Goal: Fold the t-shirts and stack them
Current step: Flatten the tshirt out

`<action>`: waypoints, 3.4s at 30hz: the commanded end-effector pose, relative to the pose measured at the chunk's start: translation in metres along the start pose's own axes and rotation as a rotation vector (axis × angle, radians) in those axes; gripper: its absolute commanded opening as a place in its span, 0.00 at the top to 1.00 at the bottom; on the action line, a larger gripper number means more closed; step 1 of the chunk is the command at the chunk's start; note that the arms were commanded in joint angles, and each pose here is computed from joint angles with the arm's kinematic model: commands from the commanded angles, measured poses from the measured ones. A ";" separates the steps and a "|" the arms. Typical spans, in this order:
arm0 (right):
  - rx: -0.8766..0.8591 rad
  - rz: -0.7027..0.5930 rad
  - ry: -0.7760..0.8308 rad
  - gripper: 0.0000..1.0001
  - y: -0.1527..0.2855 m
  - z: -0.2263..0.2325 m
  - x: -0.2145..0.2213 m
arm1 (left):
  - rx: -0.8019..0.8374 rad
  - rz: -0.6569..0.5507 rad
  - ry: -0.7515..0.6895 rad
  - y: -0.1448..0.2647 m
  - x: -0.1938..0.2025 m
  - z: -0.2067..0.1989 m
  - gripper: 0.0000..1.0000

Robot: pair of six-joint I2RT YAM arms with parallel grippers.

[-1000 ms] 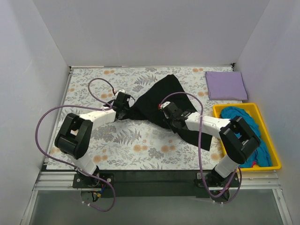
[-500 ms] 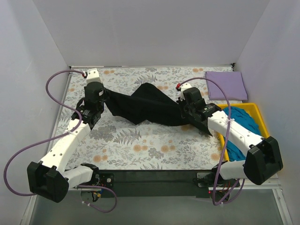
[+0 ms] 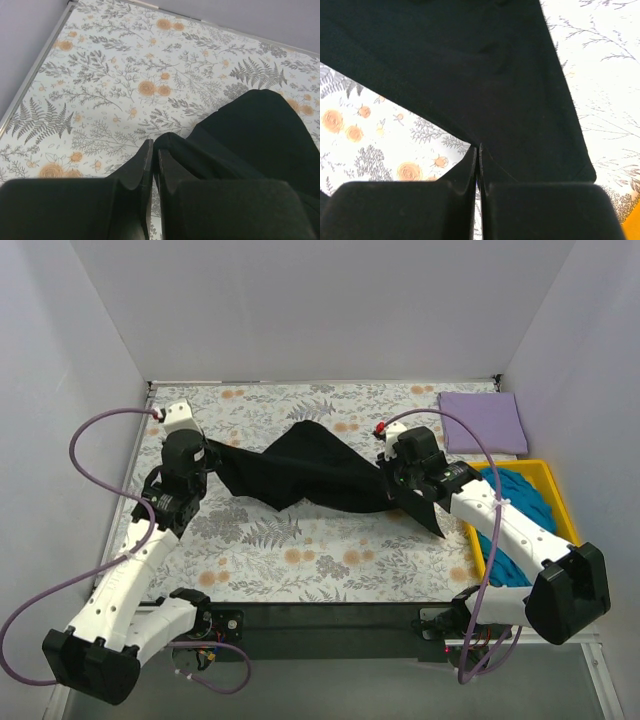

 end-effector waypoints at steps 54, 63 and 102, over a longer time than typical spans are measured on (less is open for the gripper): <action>-0.066 0.288 -0.108 0.64 -0.077 -0.001 0.060 | 0.247 0.555 0.247 -0.026 0.191 -0.074 0.64; 0.024 0.278 -0.070 0.63 -0.131 -0.021 0.039 | 0.139 0.628 0.199 -0.096 0.214 -0.084 0.70; 0.211 -0.041 -0.246 0.24 0.010 -0.056 0.054 | -0.254 0.774 0.227 0.029 0.239 -0.020 0.53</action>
Point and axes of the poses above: each gripper's point midway between its finger pads, its own y axis back along the fingers, its own z axis along the line the jaws close on, x = y × z, the point moved 2 cm from there along y, back along the fingers, and after that the axes turned 11 degrees about -y, right-handed, at the moved point
